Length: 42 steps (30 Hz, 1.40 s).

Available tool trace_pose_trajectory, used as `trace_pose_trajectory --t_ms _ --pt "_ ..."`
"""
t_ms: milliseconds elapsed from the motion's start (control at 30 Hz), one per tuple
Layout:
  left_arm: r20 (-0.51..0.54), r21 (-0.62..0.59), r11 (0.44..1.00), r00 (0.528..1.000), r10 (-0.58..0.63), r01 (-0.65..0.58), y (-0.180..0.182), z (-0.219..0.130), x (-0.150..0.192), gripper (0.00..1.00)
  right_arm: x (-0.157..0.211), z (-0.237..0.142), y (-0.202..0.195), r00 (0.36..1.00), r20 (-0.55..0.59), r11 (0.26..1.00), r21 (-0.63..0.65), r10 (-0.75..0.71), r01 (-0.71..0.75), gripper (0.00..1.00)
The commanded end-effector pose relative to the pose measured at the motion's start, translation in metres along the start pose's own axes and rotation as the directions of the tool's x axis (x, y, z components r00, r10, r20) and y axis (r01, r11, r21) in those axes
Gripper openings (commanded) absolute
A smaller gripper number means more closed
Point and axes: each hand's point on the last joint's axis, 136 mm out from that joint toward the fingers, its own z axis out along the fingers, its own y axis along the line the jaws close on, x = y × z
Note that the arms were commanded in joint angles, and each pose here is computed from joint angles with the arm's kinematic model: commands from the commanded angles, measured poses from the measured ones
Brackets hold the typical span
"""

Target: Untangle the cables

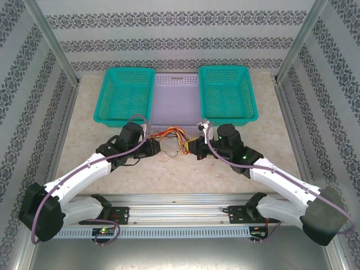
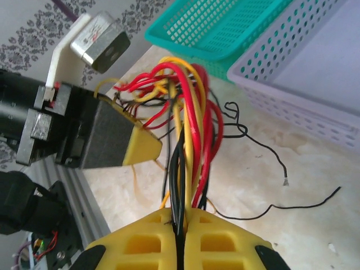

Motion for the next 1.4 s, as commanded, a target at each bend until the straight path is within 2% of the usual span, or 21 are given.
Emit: trace_pose_trajectory --t_ms 0,167,300,433,667,900,1067,1167,1367 --pt "0.038 0.028 0.998 0.998 0.046 -0.047 -0.012 -0.005 -0.008 0.00 0.002 0.000 0.012 1.000 -0.031 0.998 -0.065 -0.001 -0.001 0.00" --pt "0.045 0.012 0.998 0.997 0.055 -0.056 -0.010 -0.009 -0.009 0.00 0.002 -0.007 -0.005 1.000 -0.014 1.000 0.031 -0.001 0.002 0.00" --pt "0.071 -0.015 0.997 0.995 0.070 -0.069 -0.005 -0.016 -0.011 0.00 -0.007 -0.024 -0.039 0.997 0.065 0.980 0.194 0.034 -0.046 0.00" --pt "0.074 -0.045 0.996 0.994 0.080 -0.077 0.001 -0.018 -0.010 0.00 -0.010 -0.041 -0.067 0.985 0.141 0.949 0.286 0.098 -0.136 0.00" --pt "0.069 -0.064 0.994 0.993 0.091 -0.087 0.007 -0.016 -0.007 0.00 -0.018 -0.066 -0.085 0.947 0.285 0.904 0.349 0.151 -0.249 0.00" --pt "0.063 -0.080 0.992 0.993 0.103 -0.098 0.012 -0.016 -0.003 0.00 -0.031 -0.106 -0.090 0.854 0.491 0.861 0.346 0.172 -0.372 0.00" --pt "0.054 -0.075 0.991 0.992 0.113 -0.109 0.012 -0.014 -0.002 0.00 -0.025 -0.126 -0.102 0.803 0.565 0.805 0.379 0.190 -0.457 0.00" --pt "0.046 -0.071 0.990 0.991 0.123 -0.120 0.011 -0.014 -0.001 0.00 -0.018 -0.140 -0.115 0.764 0.617 0.746 0.418 0.186 -0.519 0.00" --pt "0.050 -0.091 0.986 0.989 0.142 -0.137 0.014 -0.018 -0.002 0.00 -0.015 -0.140 -0.118 0.780 0.601 0.738 0.445 0.174 -0.507 0.00"
